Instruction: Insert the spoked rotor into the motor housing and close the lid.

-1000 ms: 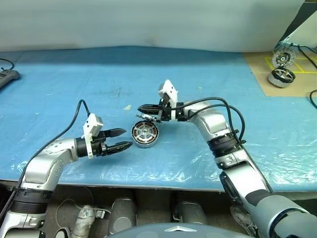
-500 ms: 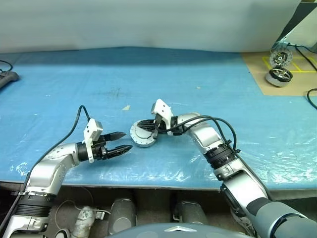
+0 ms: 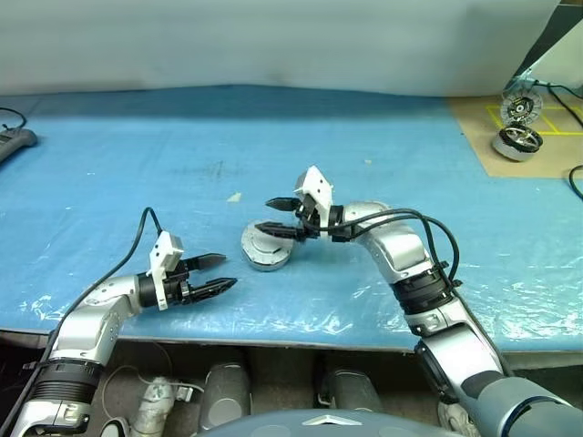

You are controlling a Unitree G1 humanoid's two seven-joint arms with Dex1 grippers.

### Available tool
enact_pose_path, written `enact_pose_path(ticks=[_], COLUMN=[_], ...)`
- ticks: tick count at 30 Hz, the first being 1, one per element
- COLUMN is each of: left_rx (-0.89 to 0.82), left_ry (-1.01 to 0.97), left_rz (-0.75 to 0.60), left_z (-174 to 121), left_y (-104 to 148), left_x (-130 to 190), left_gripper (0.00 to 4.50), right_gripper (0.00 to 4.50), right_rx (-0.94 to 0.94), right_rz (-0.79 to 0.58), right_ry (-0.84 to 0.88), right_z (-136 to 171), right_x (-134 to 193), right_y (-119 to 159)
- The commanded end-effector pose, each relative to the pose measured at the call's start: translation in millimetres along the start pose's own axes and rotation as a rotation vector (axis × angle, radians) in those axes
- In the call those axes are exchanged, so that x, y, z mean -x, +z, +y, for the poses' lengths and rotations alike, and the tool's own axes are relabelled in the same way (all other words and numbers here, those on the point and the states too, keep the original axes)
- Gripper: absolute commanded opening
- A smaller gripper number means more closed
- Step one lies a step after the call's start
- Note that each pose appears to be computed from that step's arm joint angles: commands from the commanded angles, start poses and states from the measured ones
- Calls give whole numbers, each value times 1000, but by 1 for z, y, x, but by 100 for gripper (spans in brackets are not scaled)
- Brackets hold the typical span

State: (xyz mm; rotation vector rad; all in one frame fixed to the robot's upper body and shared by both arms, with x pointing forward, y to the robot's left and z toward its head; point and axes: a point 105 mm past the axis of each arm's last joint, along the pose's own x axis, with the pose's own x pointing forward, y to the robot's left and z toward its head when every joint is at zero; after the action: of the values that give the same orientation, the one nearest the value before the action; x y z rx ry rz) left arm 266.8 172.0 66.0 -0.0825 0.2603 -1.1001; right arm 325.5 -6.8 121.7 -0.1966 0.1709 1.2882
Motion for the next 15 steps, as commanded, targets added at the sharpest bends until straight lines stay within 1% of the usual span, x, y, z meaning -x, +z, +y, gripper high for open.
enact_pose_path(ticks=[1,3,7,11,15], left_rx=[-42,-44,-48,-46,-43], left_ry=[-9,-10,-14,-11,-6], left_rz=[-16,-12,-12,-11,-9], left_z=[-1,-2,-6,-8,-8], left_y=[14,16,21,23,25], left_x=[0,0,-2,-2,-1], left_gripper=[366,366,366,366,366], right_gripper=[447,447,447,447,447], right_rx=[32,41,129,137,146], right_rz=[7,39,128,150,142], right_ry=[15,-15,-47,-45,-24], right_z=[5,1,-1,0,5], right_x=[0,0,-3,-3,-2], right_y=[3,-5,-24,-34,-34])
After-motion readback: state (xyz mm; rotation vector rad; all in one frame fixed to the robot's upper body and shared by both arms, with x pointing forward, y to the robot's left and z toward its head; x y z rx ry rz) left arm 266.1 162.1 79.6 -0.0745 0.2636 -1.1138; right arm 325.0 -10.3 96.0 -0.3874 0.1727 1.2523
